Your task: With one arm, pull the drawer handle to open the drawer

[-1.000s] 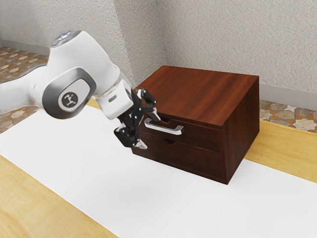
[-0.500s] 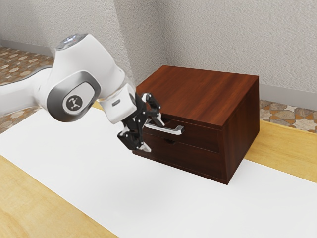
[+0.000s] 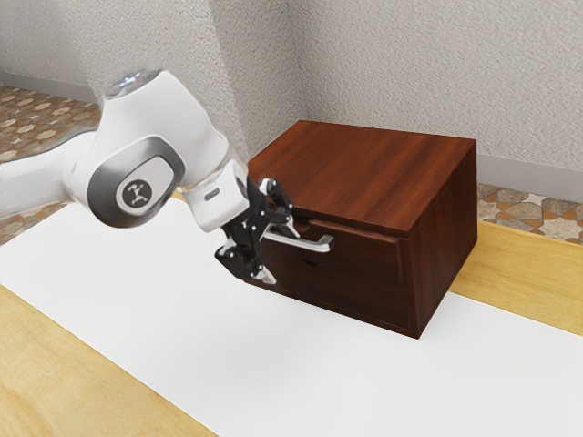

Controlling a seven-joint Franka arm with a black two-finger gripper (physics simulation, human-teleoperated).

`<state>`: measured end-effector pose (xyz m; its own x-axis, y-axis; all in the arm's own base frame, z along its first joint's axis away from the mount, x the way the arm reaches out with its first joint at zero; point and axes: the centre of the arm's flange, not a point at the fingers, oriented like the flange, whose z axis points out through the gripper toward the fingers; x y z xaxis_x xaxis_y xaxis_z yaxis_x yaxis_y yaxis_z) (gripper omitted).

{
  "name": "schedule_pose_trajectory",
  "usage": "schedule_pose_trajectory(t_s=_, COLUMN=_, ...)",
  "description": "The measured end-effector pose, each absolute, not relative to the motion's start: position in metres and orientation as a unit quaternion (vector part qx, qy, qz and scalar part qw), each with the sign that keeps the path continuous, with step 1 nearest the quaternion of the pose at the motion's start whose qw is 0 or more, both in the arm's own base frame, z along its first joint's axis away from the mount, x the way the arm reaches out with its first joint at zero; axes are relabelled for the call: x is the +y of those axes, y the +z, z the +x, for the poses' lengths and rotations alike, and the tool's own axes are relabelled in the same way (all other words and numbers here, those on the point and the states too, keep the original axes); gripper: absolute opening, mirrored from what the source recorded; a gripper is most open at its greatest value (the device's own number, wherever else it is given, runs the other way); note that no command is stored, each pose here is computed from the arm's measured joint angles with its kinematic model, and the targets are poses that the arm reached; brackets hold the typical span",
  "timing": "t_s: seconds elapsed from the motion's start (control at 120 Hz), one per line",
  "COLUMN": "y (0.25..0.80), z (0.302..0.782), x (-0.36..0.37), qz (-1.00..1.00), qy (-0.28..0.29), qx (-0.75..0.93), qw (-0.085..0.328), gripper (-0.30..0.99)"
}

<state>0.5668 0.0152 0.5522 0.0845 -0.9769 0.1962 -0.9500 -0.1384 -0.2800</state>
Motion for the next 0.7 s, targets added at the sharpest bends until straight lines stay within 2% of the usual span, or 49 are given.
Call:
schedule_pose_trajectory(t_s=0.392, y=0.549, z=0.564, x=0.024, qz=-0.738, qy=-0.168, qx=0.653, qw=0.032, gripper=0.45)
schedule_pose_trajectory(t_s=0.475, y=0.552, z=0.555, x=0.029, qz=-0.74, qy=-0.168, qx=0.65, qw=0.034, gripper=0.39)
schedule_pose_trajectory(t_s=0.633, y=0.55, z=0.548, x=0.029, qz=-0.74, qy=-0.167, qx=0.651, qw=0.03, gripper=0.41)
schedule_pose_trajectory(t_s=0.7, y=0.551, z=0.546, x=0.022, qz=-0.736, qy=-0.167, qx=0.656, qw=0.03, gripper=0.37)
